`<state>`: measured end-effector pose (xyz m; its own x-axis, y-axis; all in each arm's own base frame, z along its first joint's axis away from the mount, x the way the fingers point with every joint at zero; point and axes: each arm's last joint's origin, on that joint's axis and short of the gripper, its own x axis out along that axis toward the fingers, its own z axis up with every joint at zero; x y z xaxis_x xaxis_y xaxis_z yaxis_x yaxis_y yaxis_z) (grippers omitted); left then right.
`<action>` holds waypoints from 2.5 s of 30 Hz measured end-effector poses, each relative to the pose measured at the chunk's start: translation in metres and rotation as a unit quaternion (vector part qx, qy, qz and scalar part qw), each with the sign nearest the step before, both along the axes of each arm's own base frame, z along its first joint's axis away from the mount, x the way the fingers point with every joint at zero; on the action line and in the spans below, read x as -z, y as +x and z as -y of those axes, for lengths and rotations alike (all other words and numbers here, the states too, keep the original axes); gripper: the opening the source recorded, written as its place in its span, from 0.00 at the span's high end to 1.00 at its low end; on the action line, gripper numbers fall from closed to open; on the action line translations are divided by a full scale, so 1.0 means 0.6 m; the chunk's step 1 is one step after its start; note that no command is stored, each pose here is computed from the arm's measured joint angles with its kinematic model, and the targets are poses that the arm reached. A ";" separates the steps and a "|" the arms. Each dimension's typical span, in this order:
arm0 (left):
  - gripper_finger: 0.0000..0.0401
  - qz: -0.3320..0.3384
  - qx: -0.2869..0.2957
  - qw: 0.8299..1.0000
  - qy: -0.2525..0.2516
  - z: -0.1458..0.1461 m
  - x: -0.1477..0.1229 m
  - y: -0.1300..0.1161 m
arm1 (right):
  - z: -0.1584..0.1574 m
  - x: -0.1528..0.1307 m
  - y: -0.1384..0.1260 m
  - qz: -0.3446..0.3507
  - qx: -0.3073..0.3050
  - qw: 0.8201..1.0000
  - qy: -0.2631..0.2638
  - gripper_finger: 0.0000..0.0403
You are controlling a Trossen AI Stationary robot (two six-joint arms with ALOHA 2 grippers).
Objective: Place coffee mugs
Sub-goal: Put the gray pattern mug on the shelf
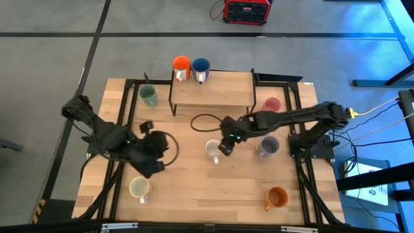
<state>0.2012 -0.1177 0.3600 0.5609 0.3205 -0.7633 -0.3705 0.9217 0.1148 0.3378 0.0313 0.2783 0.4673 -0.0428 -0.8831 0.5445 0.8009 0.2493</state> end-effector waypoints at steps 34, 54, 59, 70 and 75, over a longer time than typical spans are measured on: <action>0.73 0.015 0.025 0.999 -0.018 -0.018 0.103 -0.065 | 0.030 0.101 0.076 -0.086 0.106 0.990 0.041 0.65; 0.73 0.020 0.028 0.999 0.004 -0.019 0.102 -0.065 | 0.034 0.055 0.064 -0.071 0.133 0.988 0.020 0.98; 0.73 0.019 0.033 0.999 0.006 -0.019 0.102 -0.065 | 0.035 -0.025 0.066 -0.049 0.118 0.992 0.002 0.99; 0.73 0.015 0.038 0.999 0.008 -0.019 0.102 -0.065 | 0.110 -0.177 0.030 -0.021 0.134 0.988 -0.079 0.99; 0.73 0.015 0.032 0.999 0.007 -0.023 0.102 -0.062 | 0.173 -0.204 0.016 -0.007 0.136 0.986 -0.095 0.99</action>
